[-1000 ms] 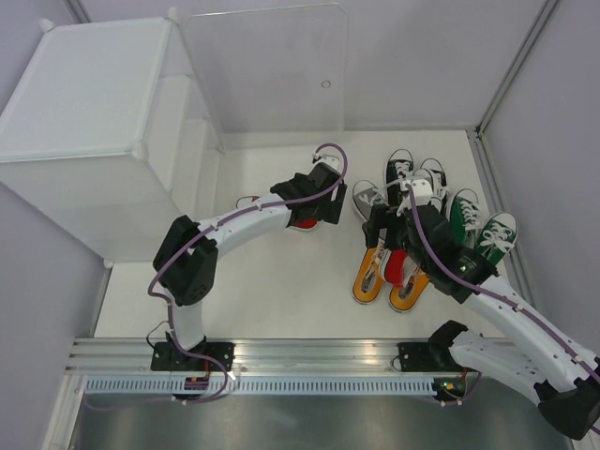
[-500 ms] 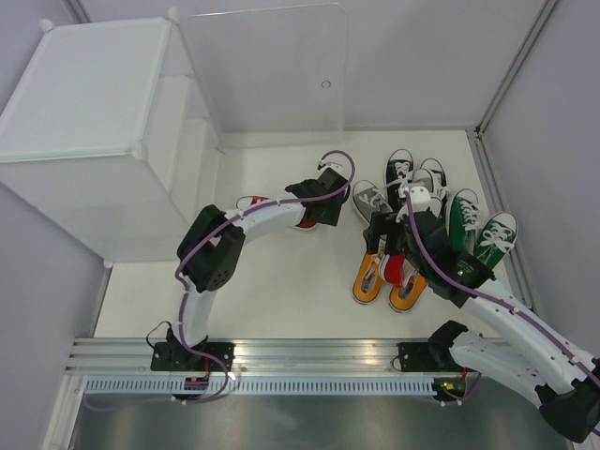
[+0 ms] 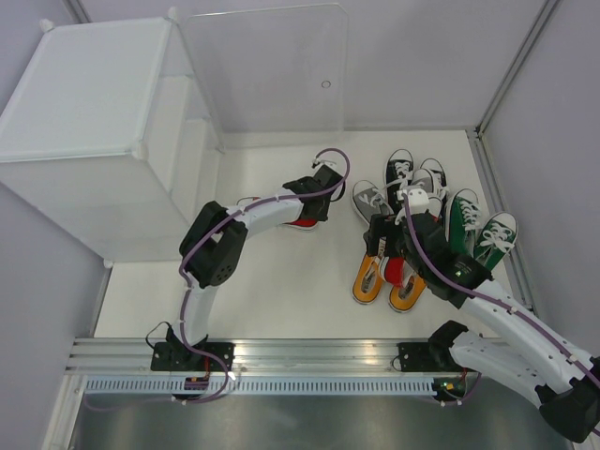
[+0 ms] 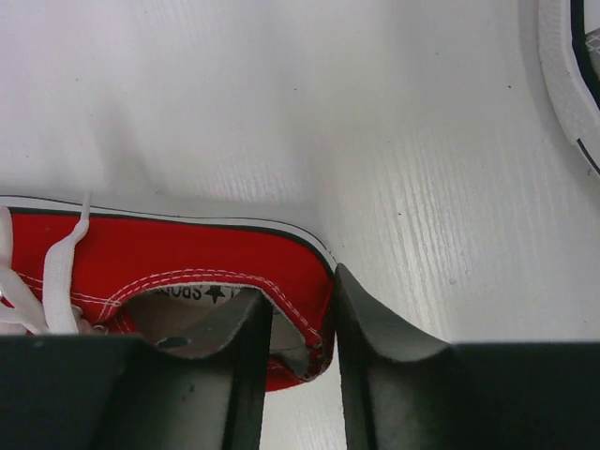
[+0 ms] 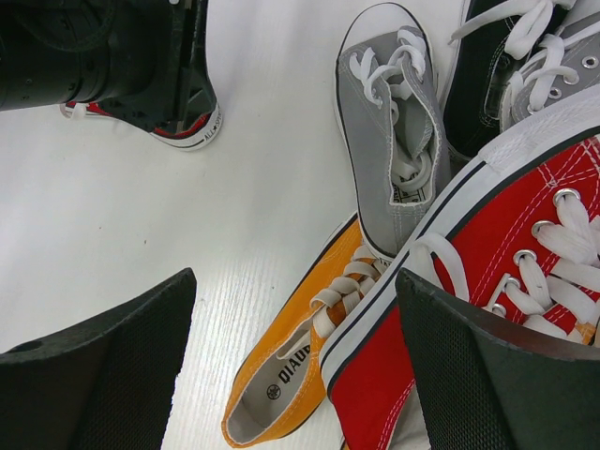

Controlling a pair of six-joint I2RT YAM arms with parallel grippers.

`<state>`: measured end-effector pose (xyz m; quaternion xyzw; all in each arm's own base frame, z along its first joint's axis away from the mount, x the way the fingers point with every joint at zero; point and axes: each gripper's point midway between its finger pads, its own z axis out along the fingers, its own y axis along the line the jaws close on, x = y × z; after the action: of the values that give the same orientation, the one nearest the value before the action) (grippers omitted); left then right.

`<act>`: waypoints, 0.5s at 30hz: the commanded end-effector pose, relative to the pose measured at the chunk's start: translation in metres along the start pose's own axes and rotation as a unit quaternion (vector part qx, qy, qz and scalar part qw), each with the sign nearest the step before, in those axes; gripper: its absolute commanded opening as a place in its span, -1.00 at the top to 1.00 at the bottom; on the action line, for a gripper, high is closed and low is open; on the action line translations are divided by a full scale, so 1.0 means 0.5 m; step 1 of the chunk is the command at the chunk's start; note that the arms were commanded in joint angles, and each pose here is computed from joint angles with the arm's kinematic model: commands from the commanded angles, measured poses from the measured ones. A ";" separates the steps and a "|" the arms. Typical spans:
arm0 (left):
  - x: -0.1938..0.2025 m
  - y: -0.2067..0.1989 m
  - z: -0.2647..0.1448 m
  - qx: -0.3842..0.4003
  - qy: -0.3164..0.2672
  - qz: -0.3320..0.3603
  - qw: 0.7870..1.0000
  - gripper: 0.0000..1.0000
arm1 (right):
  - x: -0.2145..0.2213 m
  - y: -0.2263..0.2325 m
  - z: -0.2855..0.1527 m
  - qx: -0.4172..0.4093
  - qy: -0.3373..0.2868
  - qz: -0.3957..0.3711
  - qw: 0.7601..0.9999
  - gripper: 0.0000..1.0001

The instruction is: Place and organize the shoes in the shoe cabinet

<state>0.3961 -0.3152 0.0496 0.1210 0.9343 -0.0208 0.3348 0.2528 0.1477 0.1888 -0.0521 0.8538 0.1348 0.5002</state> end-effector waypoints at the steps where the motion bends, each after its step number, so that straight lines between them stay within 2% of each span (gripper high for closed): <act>1: -0.020 -0.028 -0.005 0.030 -0.018 -0.013 0.999 0.30 | -0.022 0.003 0.000 -0.002 -0.022 0.002 1.000 -0.81; 2: -0.017 -0.026 -0.007 0.029 -0.017 -0.011 0.999 0.47 | -0.022 0.003 0.000 -0.002 -0.023 0.002 1.000 -0.81; 5: -0.030 -0.020 -0.034 0.036 -0.027 0.003 0.999 0.79 | -0.021 0.003 -0.001 -0.002 -0.023 0.003 1.000 -0.80; 7: -0.066 -0.018 -0.073 0.050 -0.049 0.025 0.997 0.95 | -0.022 0.004 -0.002 -0.004 -0.022 0.002 1.000 -0.81; 15: -0.259 0.033 -0.271 0.079 -0.153 0.103 0.980 0.95 | -0.026 0.002 -0.007 -0.003 -0.029 0.005 1.000 -0.79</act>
<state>0.3864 -0.3180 0.1053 0.2009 0.9163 -0.0630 0.3407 0.2526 0.1474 0.1899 -0.0517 0.8526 0.1357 0.5019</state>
